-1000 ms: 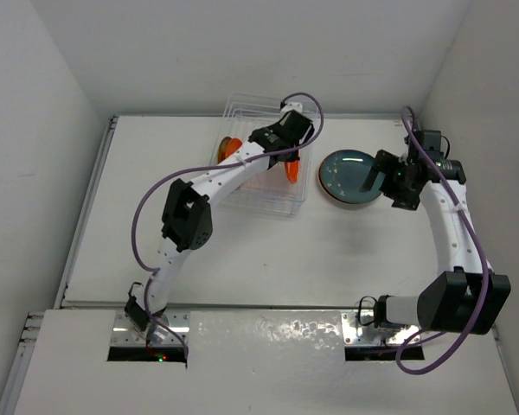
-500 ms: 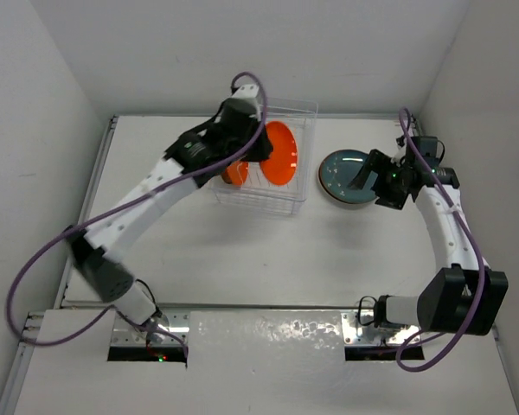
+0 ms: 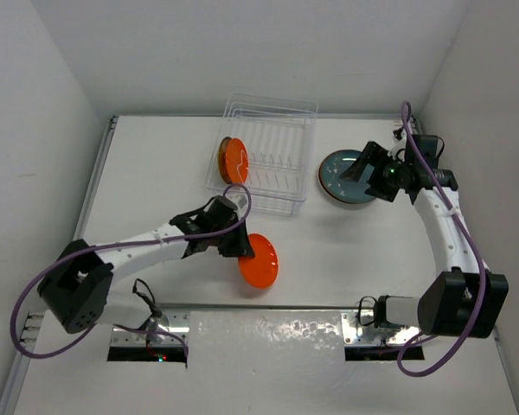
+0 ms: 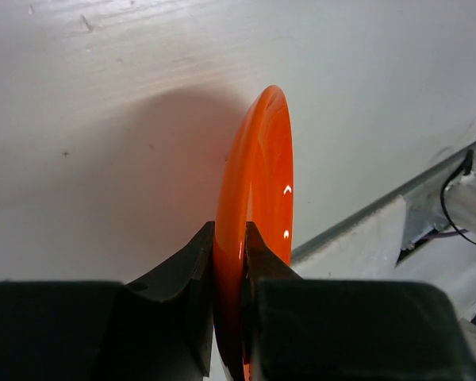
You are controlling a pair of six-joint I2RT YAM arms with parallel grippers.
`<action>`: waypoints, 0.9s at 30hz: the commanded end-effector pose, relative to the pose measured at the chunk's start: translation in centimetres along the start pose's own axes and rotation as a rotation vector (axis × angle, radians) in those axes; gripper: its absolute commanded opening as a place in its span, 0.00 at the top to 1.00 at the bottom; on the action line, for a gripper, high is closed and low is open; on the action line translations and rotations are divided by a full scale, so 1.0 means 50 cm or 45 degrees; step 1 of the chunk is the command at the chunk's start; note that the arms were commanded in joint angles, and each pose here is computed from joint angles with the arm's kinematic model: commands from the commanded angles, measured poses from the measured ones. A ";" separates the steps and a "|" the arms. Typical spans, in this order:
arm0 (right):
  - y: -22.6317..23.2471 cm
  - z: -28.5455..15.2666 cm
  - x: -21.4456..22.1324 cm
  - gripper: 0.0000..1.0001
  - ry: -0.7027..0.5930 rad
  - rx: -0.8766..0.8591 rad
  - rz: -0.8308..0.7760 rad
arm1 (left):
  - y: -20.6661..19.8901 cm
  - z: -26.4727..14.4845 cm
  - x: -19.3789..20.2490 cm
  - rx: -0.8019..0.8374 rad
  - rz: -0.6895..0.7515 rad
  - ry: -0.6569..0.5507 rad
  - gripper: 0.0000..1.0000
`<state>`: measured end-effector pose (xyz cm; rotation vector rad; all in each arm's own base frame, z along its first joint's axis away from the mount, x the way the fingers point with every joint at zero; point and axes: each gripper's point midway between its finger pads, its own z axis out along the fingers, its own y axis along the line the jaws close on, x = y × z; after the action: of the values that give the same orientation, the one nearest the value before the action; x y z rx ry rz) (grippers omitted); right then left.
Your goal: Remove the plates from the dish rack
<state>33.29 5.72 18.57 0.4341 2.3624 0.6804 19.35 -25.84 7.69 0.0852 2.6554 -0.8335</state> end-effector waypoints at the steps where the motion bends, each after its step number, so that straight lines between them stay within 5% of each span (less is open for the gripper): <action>1: 0.049 -0.025 -0.036 0.01 -0.089 -0.089 -0.062 | -0.045 0.022 -0.074 0.133 0.028 -0.164 1.00; 3: 0.051 -0.025 -0.033 0.01 -0.085 -0.092 -0.060 | -0.021 0.043 -0.073 0.084 -0.001 -0.145 0.91; 6: 0.052 -0.031 -0.035 0.01 -0.095 -0.085 -0.068 | 0.014 0.064 -0.068 -0.024 -0.039 -0.113 0.47; 7: 0.054 -0.036 -0.039 0.01 -0.102 -0.082 -0.081 | 0.017 0.057 -0.078 -0.057 -0.050 -0.138 0.26; 10: 0.055 -0.042 -0.041 0.01 -0.109 -0.074 -0.090 | 0.039 0.009 -0.128 -0.247 -0.046 -0.245 0.00; 13: 0.056 -0.046 -0.044 0.01 -0.115 -0.068 -0.091 | 0.057 -0.085 -0.178 -0.518 0.001 -0.291 0.00; 20: 0.056 -0.039 -0.048 0.01 -0.114 -0.065 -0.081 | -0.055 -0.310 -0.503 -0.679 0.184 -0.858 0.09; 25: 0.055 -0.034 -0.043 0.01 -0.098 -0.061 -0.085 | 0.017 -0.178 -0.665 -0.934 0.253 -0.677 0.36; 27: 0.053 -0.036 -0.043 0.01 -0.097 -0.051 -0.096 | 0.018 -0.162 -0.690 -0.956 0.277 -0.675 0.38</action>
<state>33.47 6.18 20.71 0.3901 2.3184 0.6780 48.58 -20.27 34.00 -0.2011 1.9904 -0.0636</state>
